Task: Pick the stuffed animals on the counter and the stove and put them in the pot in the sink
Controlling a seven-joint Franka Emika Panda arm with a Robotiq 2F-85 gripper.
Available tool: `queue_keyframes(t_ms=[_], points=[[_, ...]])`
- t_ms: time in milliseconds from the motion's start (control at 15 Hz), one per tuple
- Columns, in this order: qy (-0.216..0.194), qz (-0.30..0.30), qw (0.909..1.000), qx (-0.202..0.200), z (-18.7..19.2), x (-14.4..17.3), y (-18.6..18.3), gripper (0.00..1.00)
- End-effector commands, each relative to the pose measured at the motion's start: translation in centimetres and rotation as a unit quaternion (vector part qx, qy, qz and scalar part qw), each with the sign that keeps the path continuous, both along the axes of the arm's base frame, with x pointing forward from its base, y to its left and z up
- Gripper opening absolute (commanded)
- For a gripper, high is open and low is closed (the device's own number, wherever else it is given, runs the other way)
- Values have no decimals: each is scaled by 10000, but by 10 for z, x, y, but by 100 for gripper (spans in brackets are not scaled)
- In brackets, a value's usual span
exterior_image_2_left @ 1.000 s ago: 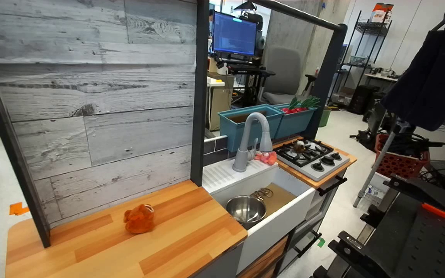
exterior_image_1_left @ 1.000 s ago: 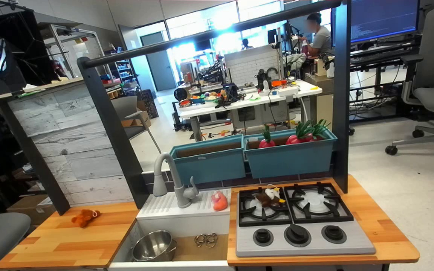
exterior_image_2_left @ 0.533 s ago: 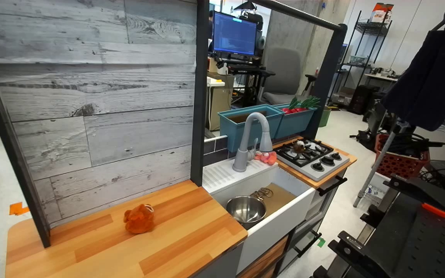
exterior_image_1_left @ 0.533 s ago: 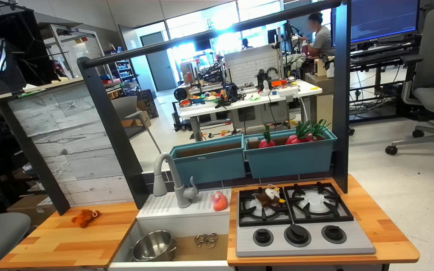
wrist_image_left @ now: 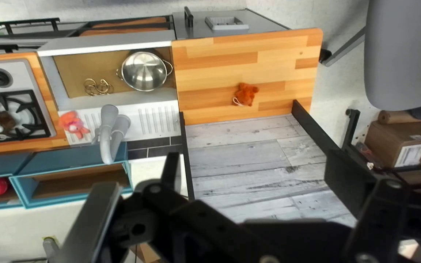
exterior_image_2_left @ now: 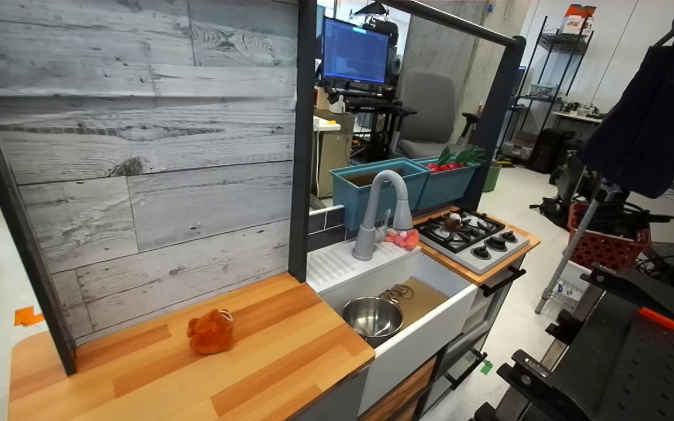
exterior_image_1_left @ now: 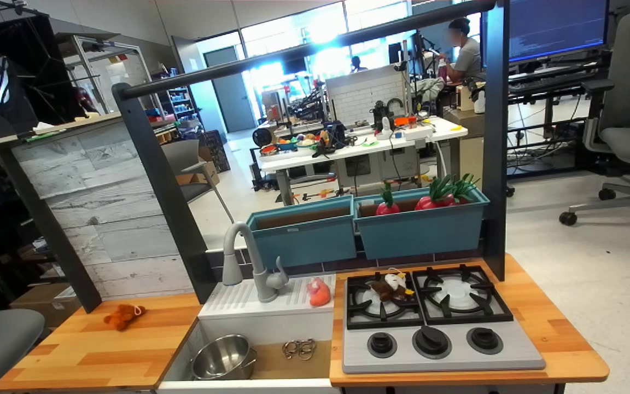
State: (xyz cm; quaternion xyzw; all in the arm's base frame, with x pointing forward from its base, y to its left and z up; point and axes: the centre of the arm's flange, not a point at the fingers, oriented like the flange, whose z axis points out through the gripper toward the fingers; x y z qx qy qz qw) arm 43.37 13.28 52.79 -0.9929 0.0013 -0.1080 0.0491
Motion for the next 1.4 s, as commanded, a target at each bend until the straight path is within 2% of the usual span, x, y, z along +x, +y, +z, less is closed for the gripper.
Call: queue_keyframes(t_ms=[0,67,200,467,533,733,800,867,1000,1333], points=[[269,-187,9995,7,1,78,34,100],[378,-355,9987,21,-7,91,39,100],[852,-667,9941,-86,-39,119,41,100],[1703,-954,9788,-615,-125,170,41,100],[1311,-884,9864,-455,-109,119,26,100],[1663,-934,9801,-550,-148,144,28,100],[2325,-588,9687,-641,-137,119,20,100],[1876,-848,9769,-576,-154,141,27,100],[2217,-677,9708,-617,-152,130,25,100],[2244,-634,9705,-616,-145,125,24,100]])
